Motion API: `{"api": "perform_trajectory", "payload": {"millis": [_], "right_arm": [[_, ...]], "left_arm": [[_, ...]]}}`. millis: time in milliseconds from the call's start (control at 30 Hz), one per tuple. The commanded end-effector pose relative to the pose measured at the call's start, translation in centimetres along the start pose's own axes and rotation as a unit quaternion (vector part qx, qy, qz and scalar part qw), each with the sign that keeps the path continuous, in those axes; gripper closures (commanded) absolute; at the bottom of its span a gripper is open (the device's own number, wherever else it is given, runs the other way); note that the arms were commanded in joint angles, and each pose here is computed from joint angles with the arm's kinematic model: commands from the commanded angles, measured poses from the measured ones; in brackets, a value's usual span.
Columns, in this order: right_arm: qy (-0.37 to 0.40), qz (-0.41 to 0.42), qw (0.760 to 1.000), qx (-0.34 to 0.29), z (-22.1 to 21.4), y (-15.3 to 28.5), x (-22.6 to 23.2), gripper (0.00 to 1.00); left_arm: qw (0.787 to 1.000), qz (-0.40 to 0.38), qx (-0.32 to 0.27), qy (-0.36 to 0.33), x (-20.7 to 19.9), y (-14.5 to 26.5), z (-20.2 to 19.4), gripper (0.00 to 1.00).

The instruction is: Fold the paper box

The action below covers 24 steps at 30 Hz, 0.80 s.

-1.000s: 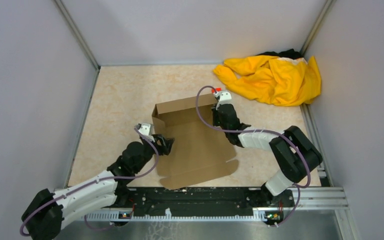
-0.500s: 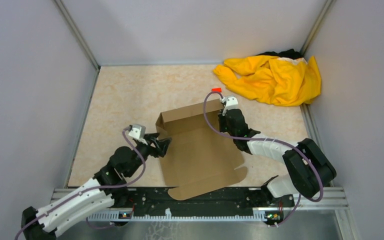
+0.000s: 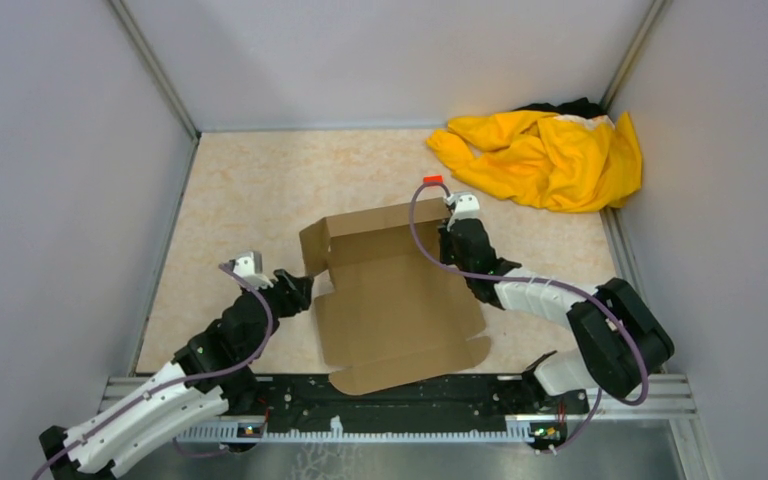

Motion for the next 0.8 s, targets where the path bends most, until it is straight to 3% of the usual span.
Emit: {"api": "perform_trajectory", "payload": {"millis": [0,233,500,767], "right_arm": [[0.018,-0.060,0.996,0.062,-3.4,0.2,-1.5,1.00],[0.019,-0.053,0.996,0.067,-2.6,0.1,-1.1,1.00],[0.039,-0.040,0.995,0.085,-2.3,-0.3,-0.7,1.00],[0.043,-0.031,0.994,0.090,-2.6,-0.3,-0.6,1.00]], "left_arm": [[0.999,0.031,-0.018,0.040,1.4,0.6,0.0,0.34],[0.996,0.055,-0.049,0.046,1.9,1.5,2.1,0.33],[0.992,0.127,-0.019,-0.011,1.7,-1.9,-0.6,0.28],[0.992,0.113,-0.020,-0.046,1.7,-3.8,-2.6,0.25]]}}
Point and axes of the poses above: each gripper's point midway between its finger pads, its own y axis back along the fingers, its own x axis along the line the jaws close on, z = x × y, the point moved 6 cm from there along y, back along the fingers, and after that the axes turned 1 degree about y, right-handed, at the moved point
